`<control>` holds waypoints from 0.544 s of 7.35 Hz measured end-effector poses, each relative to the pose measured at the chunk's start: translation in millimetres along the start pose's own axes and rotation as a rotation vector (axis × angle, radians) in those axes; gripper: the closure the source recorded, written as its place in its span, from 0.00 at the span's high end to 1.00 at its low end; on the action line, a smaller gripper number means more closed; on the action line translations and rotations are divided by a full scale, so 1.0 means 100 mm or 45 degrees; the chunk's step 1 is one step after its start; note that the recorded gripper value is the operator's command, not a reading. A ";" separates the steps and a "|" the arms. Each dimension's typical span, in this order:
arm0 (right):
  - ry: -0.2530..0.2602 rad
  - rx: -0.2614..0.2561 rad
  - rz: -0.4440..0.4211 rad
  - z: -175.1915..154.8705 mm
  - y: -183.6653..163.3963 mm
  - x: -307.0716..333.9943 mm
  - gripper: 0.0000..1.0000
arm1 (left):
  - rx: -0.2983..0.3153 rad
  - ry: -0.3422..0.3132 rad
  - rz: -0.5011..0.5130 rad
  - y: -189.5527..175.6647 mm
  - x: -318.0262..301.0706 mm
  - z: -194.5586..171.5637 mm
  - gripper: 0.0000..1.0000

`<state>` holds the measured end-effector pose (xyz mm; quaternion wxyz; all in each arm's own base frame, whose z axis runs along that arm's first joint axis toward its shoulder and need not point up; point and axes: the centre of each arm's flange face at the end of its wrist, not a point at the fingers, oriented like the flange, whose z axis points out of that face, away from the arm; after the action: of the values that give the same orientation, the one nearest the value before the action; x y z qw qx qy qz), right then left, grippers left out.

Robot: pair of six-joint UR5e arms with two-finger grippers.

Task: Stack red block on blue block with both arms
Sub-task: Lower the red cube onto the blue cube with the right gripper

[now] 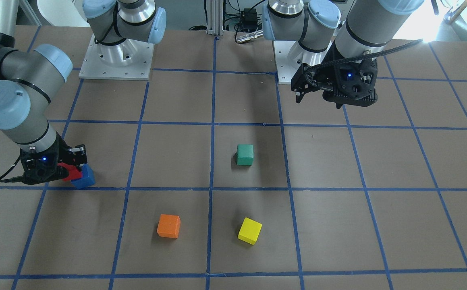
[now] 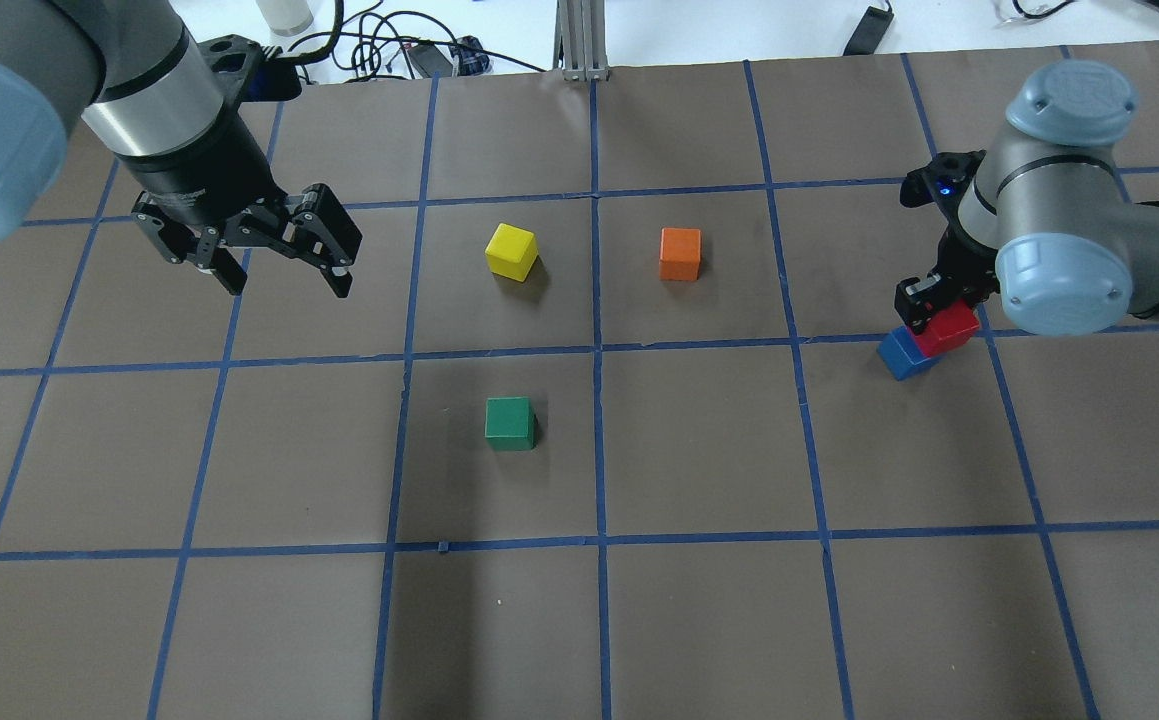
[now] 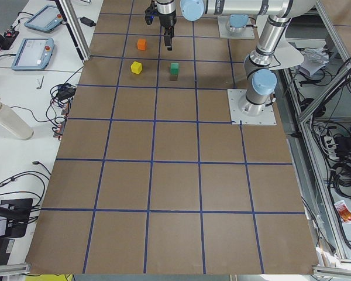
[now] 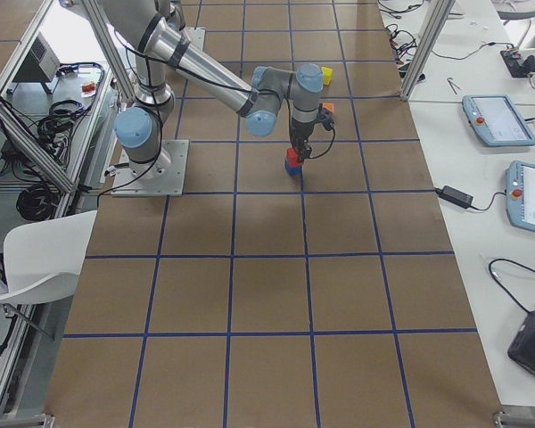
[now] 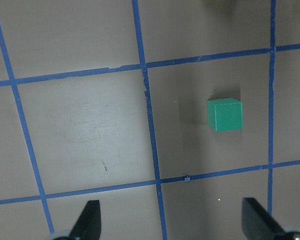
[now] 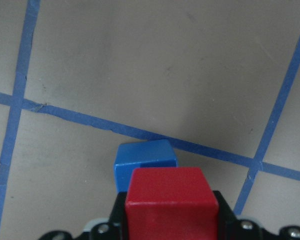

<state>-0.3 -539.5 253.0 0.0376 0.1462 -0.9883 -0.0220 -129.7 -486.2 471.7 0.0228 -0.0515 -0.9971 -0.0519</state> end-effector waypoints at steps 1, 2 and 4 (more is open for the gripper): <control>-0.010 -0.017 -0.013 0.00 0.02 -0.02 0.18 | 0.000 0.000 0.000 0.00 0.00 0.00 1.00; -0.022 -0.024 -0.033 0.00 0.02 -0.03 0.18 | 0.001 -0.001 0.000 0.00 0.00 0.00 1.00; -0.043 -0.022 -0.075 0.02 0.01 -0.05 0.19 | 0.001 -0.002 -0.001 0.00 0.00 -0.01 1.00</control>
<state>4.4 -536.7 250.8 0.0216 0.1745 -0.9838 -0.0340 -129.2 -485.8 472.3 0.0220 -0.0511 -0.9971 -0.0513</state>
